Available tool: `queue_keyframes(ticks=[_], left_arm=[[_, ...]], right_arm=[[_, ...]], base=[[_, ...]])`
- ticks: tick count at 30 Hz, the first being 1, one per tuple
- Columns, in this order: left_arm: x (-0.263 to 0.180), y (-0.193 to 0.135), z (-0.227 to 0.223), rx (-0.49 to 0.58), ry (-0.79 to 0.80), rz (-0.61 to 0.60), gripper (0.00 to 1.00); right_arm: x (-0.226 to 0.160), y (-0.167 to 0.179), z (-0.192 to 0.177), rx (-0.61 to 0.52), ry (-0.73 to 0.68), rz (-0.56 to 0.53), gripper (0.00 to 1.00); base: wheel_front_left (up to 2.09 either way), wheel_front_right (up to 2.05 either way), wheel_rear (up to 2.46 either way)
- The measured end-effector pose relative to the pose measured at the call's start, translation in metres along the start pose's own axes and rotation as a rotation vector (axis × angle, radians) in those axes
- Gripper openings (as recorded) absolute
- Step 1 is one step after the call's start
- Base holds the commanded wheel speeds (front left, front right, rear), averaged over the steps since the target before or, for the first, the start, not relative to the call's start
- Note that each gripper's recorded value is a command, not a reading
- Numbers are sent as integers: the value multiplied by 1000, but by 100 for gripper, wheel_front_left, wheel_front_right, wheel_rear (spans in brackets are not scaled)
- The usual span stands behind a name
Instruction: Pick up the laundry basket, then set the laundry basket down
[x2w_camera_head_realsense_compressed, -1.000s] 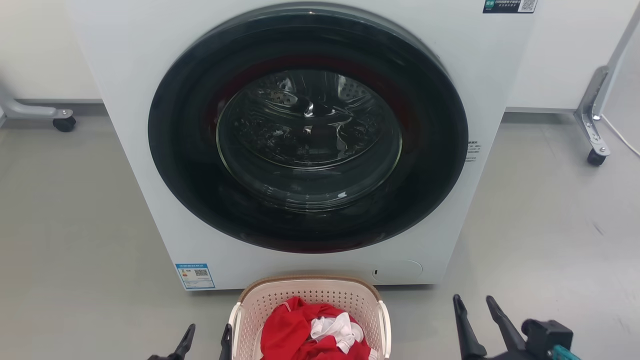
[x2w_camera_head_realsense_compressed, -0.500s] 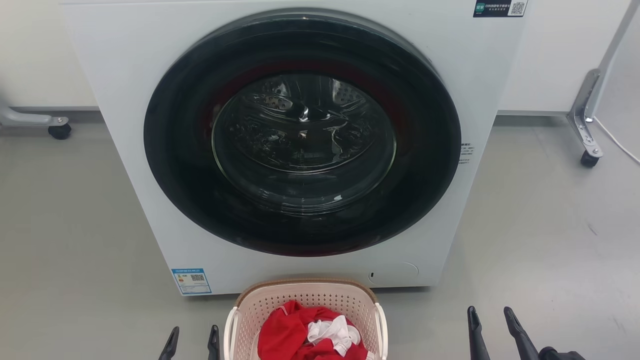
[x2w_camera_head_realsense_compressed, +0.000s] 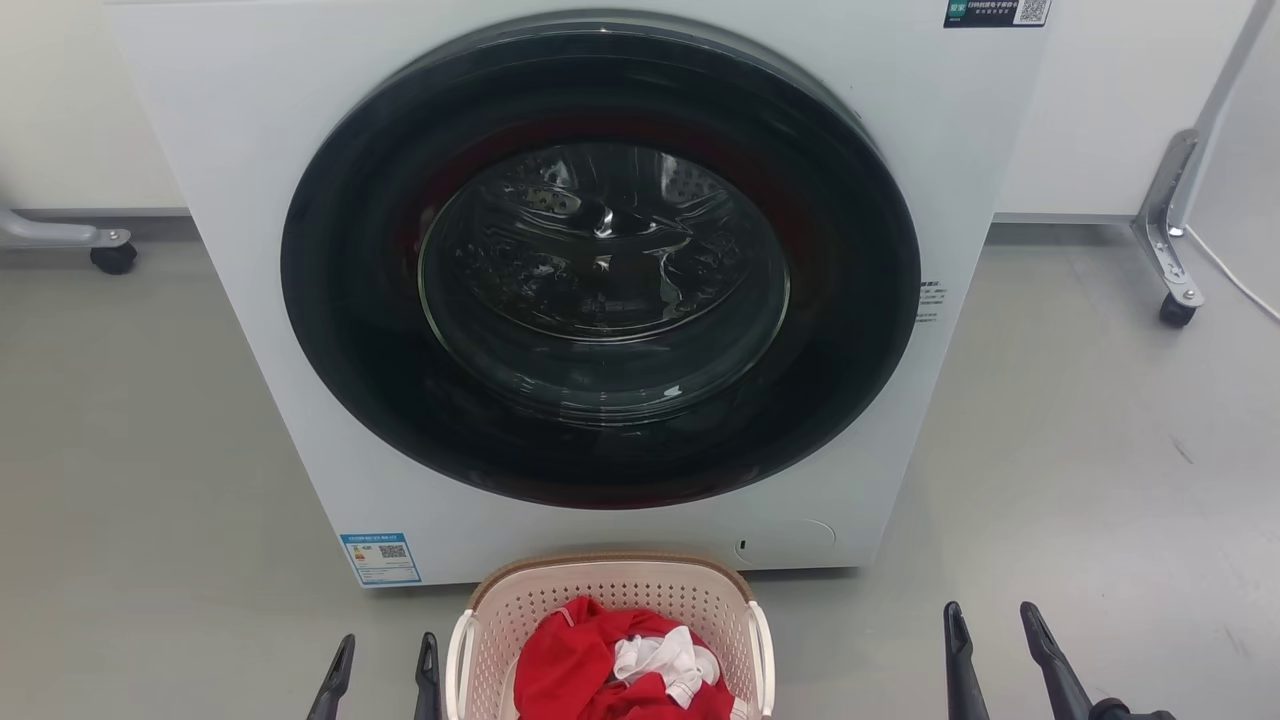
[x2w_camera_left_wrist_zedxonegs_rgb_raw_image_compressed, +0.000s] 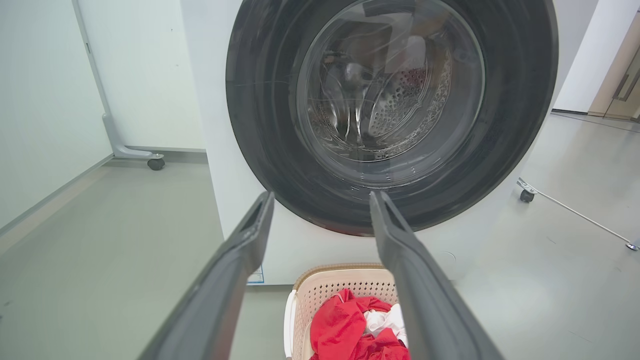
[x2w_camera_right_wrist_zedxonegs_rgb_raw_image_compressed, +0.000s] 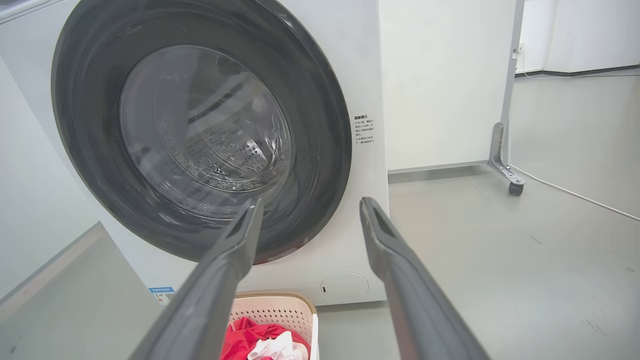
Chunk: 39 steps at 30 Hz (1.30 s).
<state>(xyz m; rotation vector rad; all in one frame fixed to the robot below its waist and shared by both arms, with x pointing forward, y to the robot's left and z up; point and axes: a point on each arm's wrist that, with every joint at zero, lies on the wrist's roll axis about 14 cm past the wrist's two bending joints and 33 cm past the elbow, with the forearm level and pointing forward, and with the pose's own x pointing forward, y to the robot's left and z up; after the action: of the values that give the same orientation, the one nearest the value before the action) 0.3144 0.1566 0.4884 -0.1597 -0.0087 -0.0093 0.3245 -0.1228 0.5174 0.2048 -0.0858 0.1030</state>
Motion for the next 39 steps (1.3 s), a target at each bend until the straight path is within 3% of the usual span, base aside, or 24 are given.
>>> queue_keyframes(ticks=[25,26,39], left_arm=[[4,2,8,47,-31,14,100],[4,3,9,49,-33,15,0],[-2,11,-17,-21,67,47,0]], right_arm=[[1,-5,8,-26,-28,-24,100],[1,-5,8,-26,-29,-26,0],[-6,-18,-19,38,72,-71,0]], base=[[0,0,0],[0,0,0],[0,0,0]])
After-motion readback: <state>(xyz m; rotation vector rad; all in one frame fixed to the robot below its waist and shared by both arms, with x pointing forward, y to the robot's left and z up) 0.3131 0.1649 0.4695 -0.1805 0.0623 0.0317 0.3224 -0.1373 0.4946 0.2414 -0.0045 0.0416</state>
